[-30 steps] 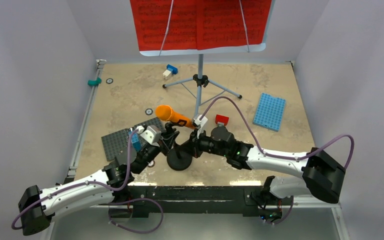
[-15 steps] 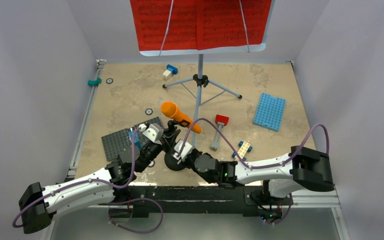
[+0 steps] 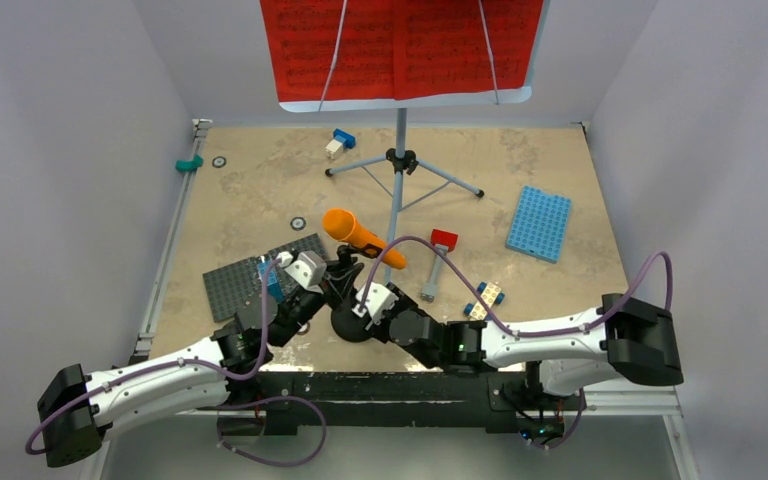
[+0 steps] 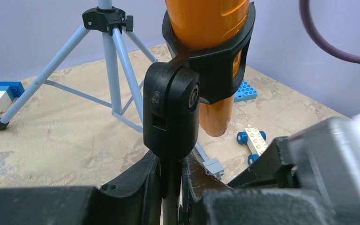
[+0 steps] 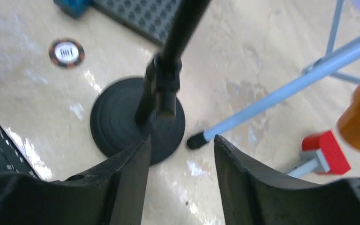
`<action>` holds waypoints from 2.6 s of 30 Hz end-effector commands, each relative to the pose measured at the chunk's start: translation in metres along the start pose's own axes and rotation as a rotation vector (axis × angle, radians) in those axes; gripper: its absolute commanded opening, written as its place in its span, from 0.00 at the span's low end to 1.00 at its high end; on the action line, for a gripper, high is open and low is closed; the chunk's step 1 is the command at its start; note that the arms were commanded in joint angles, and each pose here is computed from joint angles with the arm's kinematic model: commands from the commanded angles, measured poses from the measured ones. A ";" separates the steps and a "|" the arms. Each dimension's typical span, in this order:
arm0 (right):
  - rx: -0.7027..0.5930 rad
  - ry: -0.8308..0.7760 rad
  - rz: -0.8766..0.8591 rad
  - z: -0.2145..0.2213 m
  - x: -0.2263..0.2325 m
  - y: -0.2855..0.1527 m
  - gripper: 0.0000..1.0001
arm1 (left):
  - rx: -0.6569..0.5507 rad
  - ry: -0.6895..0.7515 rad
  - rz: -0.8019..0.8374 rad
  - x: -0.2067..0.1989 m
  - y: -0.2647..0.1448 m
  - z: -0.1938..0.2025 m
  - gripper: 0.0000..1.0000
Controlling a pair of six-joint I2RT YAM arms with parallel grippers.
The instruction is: Pack up the instrument practice props
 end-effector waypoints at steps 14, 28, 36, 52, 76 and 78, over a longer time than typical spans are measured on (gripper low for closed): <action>-0.091 0.911 -0.419 -0.029 -0.028 -0.054 0.68 | 0.081 -0.025 -0.029 0.007 -0.009 0.027 0.00; -0.049 1.207 -0.672 -0.058 -0.024 -0.030 0.68 | 0.036 -0.004 -0.021 0.001 0.001 0.010 0.00; -0.001 1.297 -0.723 -0.056 -0.018 -0.009 0.68 | 0.020 -0.004 -0.031 0.001 0.003 0.008 0.00; 0.036 1.404 -0.700 -0.042 -0.013 0.014 0.47 | 0.040 0.010 -0.011 -0.003 0.004 0.016 0.00; 0.073 0.749 -0.286 0.002 -0.035 0.022 0.00 | 0.136 -0.002 -0.001 -0.010 0.006 0.038 0.00; 0.087 0.649 -0.261 0.001 -0.029 0.021 0.00 | 0.141 -0.004 -0.002 -0.010 0.007 0.040 0.00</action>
Point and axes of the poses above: each gripper's point midway between its finger pads, its own y axis out along the fingers, its own x axis along the line the jaws close on, z = x × y, the point moved 2 cm from there along -y, back along the fingers, and after that the axes turned 7 degrees about -y, right-handed, at the moved point
